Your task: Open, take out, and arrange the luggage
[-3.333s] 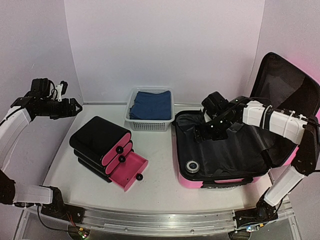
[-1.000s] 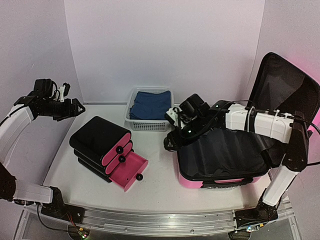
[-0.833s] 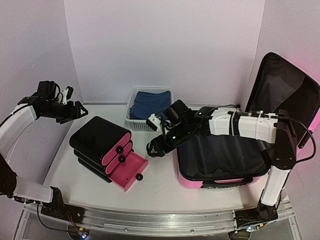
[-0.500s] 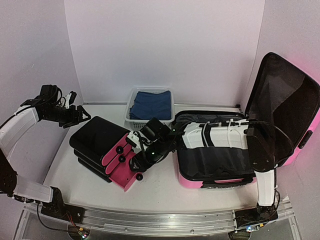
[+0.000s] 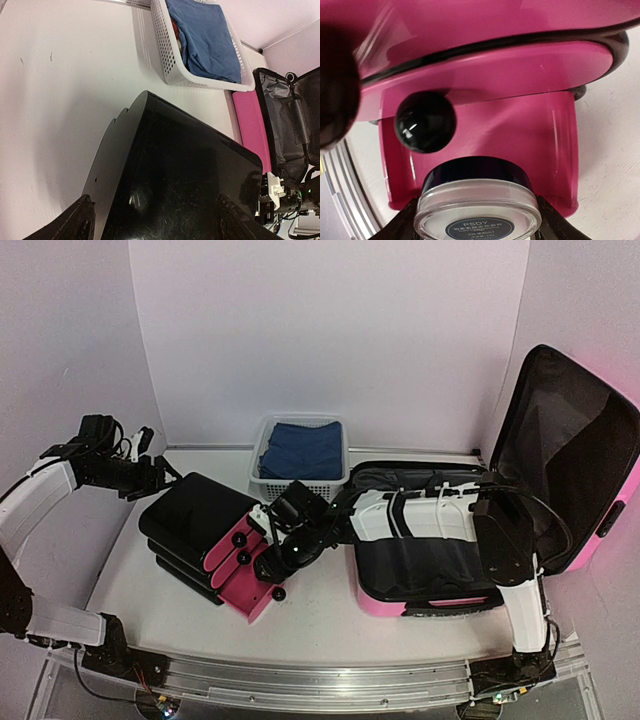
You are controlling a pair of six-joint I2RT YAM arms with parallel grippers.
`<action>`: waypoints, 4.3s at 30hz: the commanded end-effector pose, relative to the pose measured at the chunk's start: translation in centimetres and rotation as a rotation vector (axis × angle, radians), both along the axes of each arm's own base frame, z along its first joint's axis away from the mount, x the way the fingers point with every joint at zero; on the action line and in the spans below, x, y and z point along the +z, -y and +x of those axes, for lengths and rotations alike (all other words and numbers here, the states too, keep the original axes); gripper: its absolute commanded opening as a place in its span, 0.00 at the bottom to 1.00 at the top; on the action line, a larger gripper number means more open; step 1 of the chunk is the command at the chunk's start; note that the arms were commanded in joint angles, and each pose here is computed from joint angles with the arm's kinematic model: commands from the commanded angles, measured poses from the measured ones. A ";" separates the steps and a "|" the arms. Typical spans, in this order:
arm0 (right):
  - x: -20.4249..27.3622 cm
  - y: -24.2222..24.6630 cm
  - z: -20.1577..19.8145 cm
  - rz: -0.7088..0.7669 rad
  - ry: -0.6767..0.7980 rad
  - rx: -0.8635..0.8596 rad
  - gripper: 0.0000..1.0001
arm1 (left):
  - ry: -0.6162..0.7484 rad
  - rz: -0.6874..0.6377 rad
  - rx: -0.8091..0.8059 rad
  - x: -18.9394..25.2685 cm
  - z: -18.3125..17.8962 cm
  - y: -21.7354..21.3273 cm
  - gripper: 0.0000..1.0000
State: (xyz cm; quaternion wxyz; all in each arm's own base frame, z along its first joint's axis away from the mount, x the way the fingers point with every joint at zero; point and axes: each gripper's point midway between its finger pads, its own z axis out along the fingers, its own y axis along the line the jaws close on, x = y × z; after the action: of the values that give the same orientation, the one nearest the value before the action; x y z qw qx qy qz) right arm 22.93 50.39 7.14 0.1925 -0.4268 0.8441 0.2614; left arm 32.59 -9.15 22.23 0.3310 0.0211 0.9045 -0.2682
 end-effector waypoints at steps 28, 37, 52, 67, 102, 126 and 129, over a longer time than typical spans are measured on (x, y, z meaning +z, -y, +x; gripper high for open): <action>1.0 4.2 -1.3 -0.083 0.081 0.027 0.55 | 0.001 0.029 0.047 0.3 1.9 -0.8 0.81; -1.1 2.5 0.6 -0.003 0.172 -0.125 0.34 | -0.082 -0.021 0.013 -2.0 1.5 0.2 0.76; 0.2 -3.6 5.2 0.285 0.220 -0.340 0.39 | -0.166 -0.050 -0.011 -4.9 -0.3 0.8 0.71; 2.1 -6.4 6.6 0.477 0.212 -0.403 0.66 | -0.147 -0.056 -0.008 -4.4 -1.0 0.8 0.71; 15.6 17.0 9.9 -0.038 0.419 -0.414 0.98 | 0.201 0.556 -0.410 0.4 -9.1 12.0 0.82; 18.8 17.7 10.8 -0.003 0.507 -0.418 0.98 | 0.063 0.852 -0.066 -4.2 3.8 3.1 0.63; 18.7 19.0 11.6 -0.020 0.489 -0.459 0.98 | 0.046 0.829 -0.044 -5.2 7.5 2.2 0.60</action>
State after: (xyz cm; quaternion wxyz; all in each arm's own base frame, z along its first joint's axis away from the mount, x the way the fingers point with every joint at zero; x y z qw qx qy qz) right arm 33.23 33.01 22.38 0.4050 -0.3092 0.8553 0.0935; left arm 35.59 -12.15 18.24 0.3094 0.1837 0.9254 0.1189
